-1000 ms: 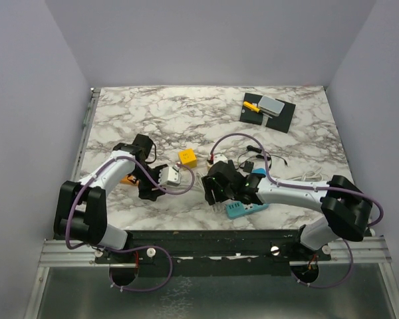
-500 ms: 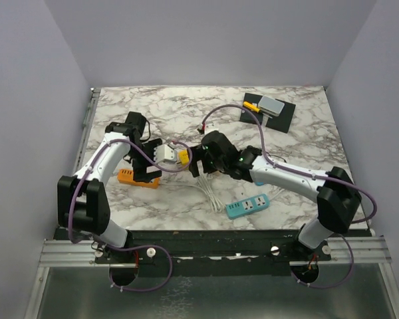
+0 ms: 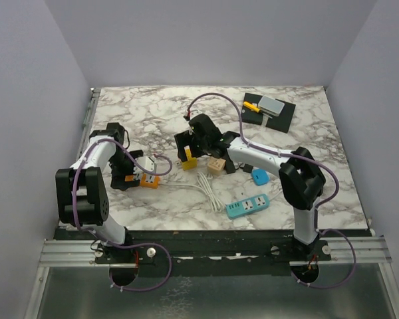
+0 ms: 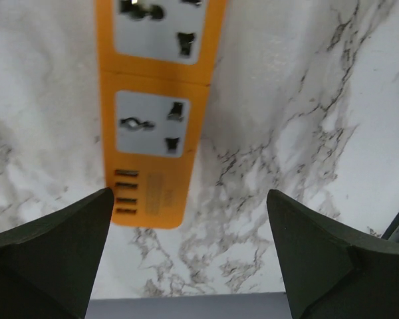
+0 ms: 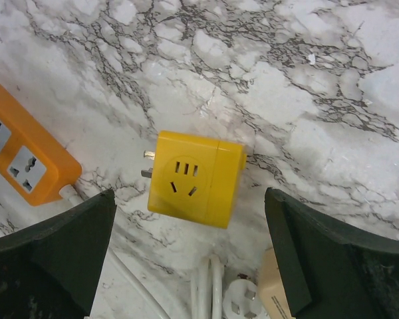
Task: Insert the plug
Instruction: Move the socket to the center of the board, then pick up the plug from the center of the board.
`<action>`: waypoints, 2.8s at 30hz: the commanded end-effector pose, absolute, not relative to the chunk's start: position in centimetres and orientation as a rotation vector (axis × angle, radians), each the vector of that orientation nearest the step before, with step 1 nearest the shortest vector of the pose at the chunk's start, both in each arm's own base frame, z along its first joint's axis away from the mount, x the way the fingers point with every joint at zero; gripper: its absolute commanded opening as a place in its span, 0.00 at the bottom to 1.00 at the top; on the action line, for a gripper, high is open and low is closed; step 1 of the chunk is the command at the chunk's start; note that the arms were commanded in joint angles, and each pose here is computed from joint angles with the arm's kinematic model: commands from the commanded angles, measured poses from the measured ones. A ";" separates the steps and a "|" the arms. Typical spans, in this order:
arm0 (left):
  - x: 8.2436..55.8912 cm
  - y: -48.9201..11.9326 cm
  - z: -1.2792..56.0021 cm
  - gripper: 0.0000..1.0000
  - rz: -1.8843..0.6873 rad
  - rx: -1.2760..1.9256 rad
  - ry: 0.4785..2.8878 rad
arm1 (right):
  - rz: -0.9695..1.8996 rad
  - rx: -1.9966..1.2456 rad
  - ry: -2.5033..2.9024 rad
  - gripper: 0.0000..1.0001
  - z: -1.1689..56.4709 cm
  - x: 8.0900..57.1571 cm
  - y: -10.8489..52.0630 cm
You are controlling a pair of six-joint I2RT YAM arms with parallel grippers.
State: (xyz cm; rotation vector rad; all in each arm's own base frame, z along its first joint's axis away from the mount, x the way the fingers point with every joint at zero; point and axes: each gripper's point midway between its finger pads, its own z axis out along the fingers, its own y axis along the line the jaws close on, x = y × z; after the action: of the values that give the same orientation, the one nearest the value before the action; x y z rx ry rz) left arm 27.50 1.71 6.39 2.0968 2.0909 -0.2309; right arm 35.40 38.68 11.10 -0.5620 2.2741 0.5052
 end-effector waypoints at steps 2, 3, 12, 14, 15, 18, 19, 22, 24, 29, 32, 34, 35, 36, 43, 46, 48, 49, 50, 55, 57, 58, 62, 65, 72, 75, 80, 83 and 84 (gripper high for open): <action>27.0 1.6 4.4 0.99 -0.182 2.123 2.025 | 0.540 -0.630 2.316 1.00 9.7 34.8 39.8; 26.9 1.4 4.2 0.99 -0.195 2.099 2.037 | 0.532 -0.630 2.320 1.00 9.5 34.8 39.8; 22.6 -1.3 3.3 0.96 -0.340 2.060 2.068 | 0.429 -0.590 2.358 0.98 8.6 34.6 37.7; 21.2 -2.6 3.4 0.96 -0.392 2.073 2.046 | 0.399 -0.574 2.336 0.98 9.5 34.6 36.7; 20.5 -3.1 3.3 0.96 -0.415 2.074 2.041 | 0.390 -0.571 2.328 0.98 9.8 34.5 36.3; 19.2 -4.5 3.1 0.94 -0.473 2.062 2.047 | 0.361 -0.551 2.315 0.98 10.6 34.5 34.8; 19.2 -4.8 3.2 0.94 -0.487 2.045 2.054 | 0.352 -0.544 2.314 0.98 10.7 34.5 34.3; 19.7 -5.5 3.8 0.94 -0.507 1.988 2.070 | 0.320 -0.518 2.334 0.98 10.2 34.5 32.4; 20.2 -5.9 4.6 0.94 -0.512 1.961 2.071 | 0.300 -0.500 2.336 0.99 10.1 34.5 31.2; 21.3 -6.4 7.2 0.99 -0.520 1.909 2.088 | 0.215 -0.522 2.339 1.00 9.5 34.0 28.9; 21.7 -6.8 9.0 0.99 -0.519 1.884 2.078 | 0.195 -0.531 2.358 1.00 8.4 33.4 28.3; 22.0 -7.1 10.1 0.99 -0.511 1.856 2.061 | 0.188 -0.534 2.364 1.00 7.8 33.3 28.1; 22.1 -7.2 10.7 0.99 -0.504 1.843 2.050 | 0.184 -0.536 2.368 1.00 7.5 33.3 28.1; 22.3 -7.4 11.2 0.99 -0.501 1.833 2.040 | 0.180 -0.543 2.370 0.99 7.1 33.4 28.1; 24.7 -9.3 14.7 0.99 -0.539 1.658 2.042 | 0.183 -0.593 2.382 0.88 5.6 33.7 28.8; 25.2 -10.4 16.1 0.99 -0.584 1.607 1.995 | 0.203 -0.607 2.380 0.74 5.3 33.6 29.1; 25.8 -11.3 16.9 0.99 -0.613 1.541 1.973 | 0.212 -0.610 2.379 0.63 5.2 33.6 29.3; 26.2 -11.7 17.3 0.99 -0.623 1.505 1.962 | 0.215 -0.608 2.380 0.57 5.1 33.6 29.3; 26.6 -12.1 17.7 0.99 -0.635 1.474 1.953 | 0.216 -0.607 2.379 0.51 5.2 33.6 29.3; 28.8 -13.8 19.8 0.99 -0.693 1.350 1.913 | 0.230 -0.608 2.336 0.29 7.0 34.4 29.9; 29.5 -14.5 20.6 0.99 -0.714 1.336 1.893 | 0.223 -0.604 2.309 0.22 8.2 35.1 30.2; 29.7 -14.8 21.0 0.99 -0.724 1.333 1.883 | 0.223 -0.601 2.294 0.18 9.0 35.4 30.4; 30.0 -15.9 22.2 0.99 -0.723 1.377 1.816 | 0.260 -0.605 2.238 0.15 12.6 36.1 31.3; 30.0 -16.4 22.9 0.99 -0.676 1.445 1.739 | 0.313 -0.616 2.209 0.13 15.1 35.8 31.8; 30.2 -16.4 25.0 0.99 -0.381 1.731 1.396 | 0.601 -0.691 2.167 0.12 20.8 32.2 33.9; 29.6 -16.2 24.8 0.99 -0.199 1.895 1.173 | 0.741 -0.741 2.152 0.12 22.6 30.4 35.0; 28.7 -16.7 26.0 0.99 0.040 1.954 0.829 | 0.971 -0.835 2.145 0.12 24.6 27.4 36.9; 28.0 -17.3 27.1 0.99 0.107 1.929 0.689 | 1.061 -0.859 2.126 0.12 25.6 26.5 37.7; 27.7 -17.5 27.2 0.99 0.119 1.932 0.648 | 1.086 -0.866 2.123 0.12 25.8 26.2 37.9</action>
State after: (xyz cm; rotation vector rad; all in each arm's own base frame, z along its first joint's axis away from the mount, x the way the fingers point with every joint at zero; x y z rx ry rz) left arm 27.27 -16.36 25.05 1.9081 0.9662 -0.0659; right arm 29.29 36.58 23.51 -0.7911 2.1396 0.8728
